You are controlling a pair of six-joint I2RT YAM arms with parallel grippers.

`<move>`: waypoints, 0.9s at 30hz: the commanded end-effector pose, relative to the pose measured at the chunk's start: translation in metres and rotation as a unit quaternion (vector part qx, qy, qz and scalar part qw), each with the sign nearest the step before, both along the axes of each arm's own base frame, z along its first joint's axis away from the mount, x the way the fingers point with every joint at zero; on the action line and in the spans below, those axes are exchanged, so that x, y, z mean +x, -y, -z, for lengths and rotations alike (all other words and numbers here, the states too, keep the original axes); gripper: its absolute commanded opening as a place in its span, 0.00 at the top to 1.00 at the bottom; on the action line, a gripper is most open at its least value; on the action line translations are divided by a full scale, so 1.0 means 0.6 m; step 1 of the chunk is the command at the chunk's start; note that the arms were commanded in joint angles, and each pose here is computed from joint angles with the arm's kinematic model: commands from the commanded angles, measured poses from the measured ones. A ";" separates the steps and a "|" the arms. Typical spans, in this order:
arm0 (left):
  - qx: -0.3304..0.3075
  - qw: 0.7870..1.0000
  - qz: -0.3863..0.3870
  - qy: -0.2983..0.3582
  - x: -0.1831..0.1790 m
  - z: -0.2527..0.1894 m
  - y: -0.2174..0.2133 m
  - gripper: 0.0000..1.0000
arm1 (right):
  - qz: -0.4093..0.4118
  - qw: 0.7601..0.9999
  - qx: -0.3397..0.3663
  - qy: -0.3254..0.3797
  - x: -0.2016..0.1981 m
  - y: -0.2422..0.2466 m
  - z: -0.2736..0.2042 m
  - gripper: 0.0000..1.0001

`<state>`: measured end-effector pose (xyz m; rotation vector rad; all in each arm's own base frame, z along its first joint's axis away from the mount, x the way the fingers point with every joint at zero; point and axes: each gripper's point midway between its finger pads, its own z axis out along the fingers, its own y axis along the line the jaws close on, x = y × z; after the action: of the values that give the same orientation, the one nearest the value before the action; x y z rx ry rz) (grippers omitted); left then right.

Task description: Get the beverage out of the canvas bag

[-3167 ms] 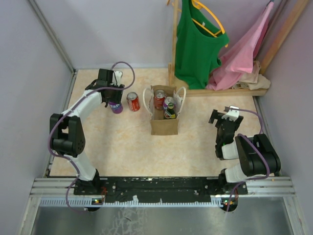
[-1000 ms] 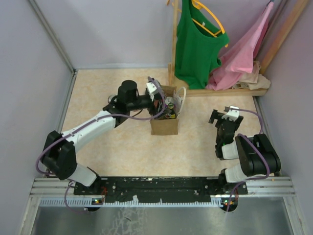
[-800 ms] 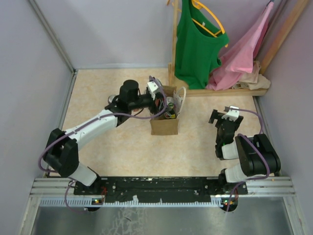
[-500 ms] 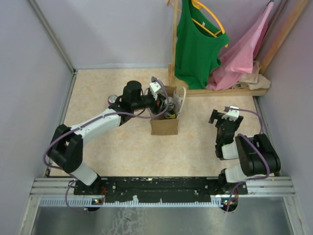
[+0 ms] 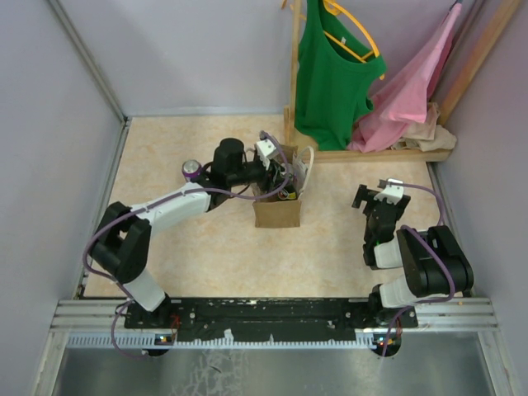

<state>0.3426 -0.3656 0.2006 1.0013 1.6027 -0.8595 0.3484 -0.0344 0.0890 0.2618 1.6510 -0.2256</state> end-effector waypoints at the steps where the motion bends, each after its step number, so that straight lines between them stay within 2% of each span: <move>1: -0.014 1.000 0.007 0.007 0.003 0.004 0.011 0.45 | 0.006 0.999 0.004 0.036 0.012 0.004 -0.033 0.01; 19: -0.002 1.000 -0.006 -0.002 0.015 0.047 0.012 0.48 | 0.006 0.999 0.004 0.036 0.012 0.004 -0.033 0.01; 23: 0.001 1.000 -0.011 -0.001 0.018 0.051 0.011 0.68 | 0.006 0.999 0.004 0.036 0.012 0.004 -0.033 0.01; 27: -0.002 1.000 -0.013 0.001 0.020 0.048 0.011 0.94 | 0.007 0.999 0.004 0.036 0.012 0.004 -0.033 0.01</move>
<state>0.3502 -0.3741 0.1812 0.9945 1.5926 -0.8630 0.3484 -0.0344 0.0890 0.2618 1.6510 -0.2256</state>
